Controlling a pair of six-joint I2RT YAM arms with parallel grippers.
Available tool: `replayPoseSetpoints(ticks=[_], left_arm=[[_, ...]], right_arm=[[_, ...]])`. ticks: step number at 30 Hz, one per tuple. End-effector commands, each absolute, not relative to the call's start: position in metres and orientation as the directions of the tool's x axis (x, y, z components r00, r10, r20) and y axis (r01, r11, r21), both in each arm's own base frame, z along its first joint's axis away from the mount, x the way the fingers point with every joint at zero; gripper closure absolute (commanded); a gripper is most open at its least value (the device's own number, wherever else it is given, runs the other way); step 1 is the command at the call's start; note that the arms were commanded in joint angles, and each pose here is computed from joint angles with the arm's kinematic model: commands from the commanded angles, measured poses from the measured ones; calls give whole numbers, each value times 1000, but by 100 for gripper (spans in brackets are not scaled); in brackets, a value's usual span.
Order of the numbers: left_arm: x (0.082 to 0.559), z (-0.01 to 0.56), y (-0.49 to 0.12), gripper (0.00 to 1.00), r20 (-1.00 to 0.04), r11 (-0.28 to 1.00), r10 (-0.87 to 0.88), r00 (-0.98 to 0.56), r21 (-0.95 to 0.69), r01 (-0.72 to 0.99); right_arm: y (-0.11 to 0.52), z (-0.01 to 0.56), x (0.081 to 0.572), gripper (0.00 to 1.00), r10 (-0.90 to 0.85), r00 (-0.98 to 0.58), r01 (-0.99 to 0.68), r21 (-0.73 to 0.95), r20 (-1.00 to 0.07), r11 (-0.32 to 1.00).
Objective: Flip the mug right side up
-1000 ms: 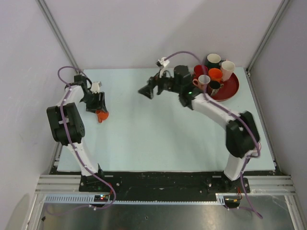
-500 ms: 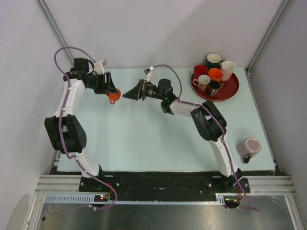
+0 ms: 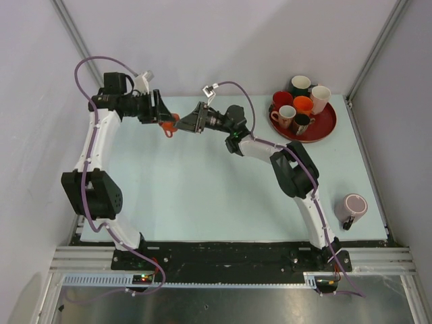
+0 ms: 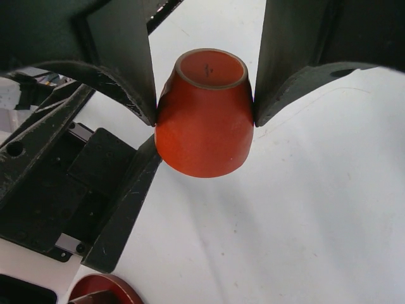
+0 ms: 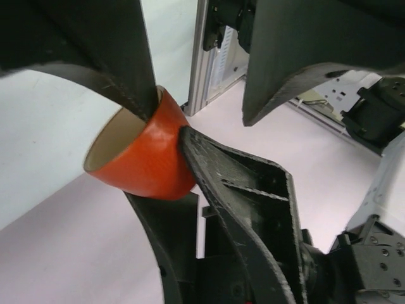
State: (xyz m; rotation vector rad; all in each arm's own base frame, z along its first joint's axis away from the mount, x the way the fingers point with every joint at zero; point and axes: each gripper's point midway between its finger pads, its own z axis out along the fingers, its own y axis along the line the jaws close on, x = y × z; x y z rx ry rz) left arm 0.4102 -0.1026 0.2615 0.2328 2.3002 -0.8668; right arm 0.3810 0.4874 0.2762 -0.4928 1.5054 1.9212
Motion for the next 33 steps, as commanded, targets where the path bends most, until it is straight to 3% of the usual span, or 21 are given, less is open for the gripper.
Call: replayPoseSetpoints(ticks=[1,6,9,11,13,14,15,17,20,23,29,33], left_arm=[[405,300,-123,100,-684,704,-75,-726,-552,447],[406,310,-130,100,-681,669,-86,-727,-581,464],[407,308,-130,100,-678,672,-86,-730,-581,460],[408,305,-128,99,-680,682,-82,-729,-571,457],[410,301,-123,70,-685,706,-77,-724,-551,446],[411,299,-120,40,-689,723,-75,-721,-535,437],[412,297,-117,20,-694,738,-69,-716,-519,432],[417,293,-109,5,-708,778,-59,-704,-474,413],[425,294,-91,1,-734,836,-51,-677,-402,373],[430,299,-70,1,-756,876,-57,-653,-351,330],[427,286,-45,0,-761,928,-10,-648,-248,277],[422,279,-40,0,-758,936,19,-651,-216,278]], right_arm=[[484,313,363,48,277,-642,-767,593,-715,-247],[485,319,355,69,278,-610,-791,550,-742,-267],[481,325,354,93,294,-581,-813,524,-759,-254],[472,326,361,98,305,-563,-826,525,-768,-204],[461,319,370,100,294,-545,-836,534,-785,-125],[453,318,374,100,289,-510,-856,511,-810,-77],[444,310,380,100,262,-508,-853,522,-821,-19],[421,309,385,100,200,-442,-878,467,-874,103],[383,294,392,100,10,-313,-912,304,-950,275],[322,273,395,100,-246,-263,-906,152,-933,395],[172,274,406,100,-613,-313,-786,-164,-726,596],[66,274,429,100,-665,-471,-608,-333,-579,721]])
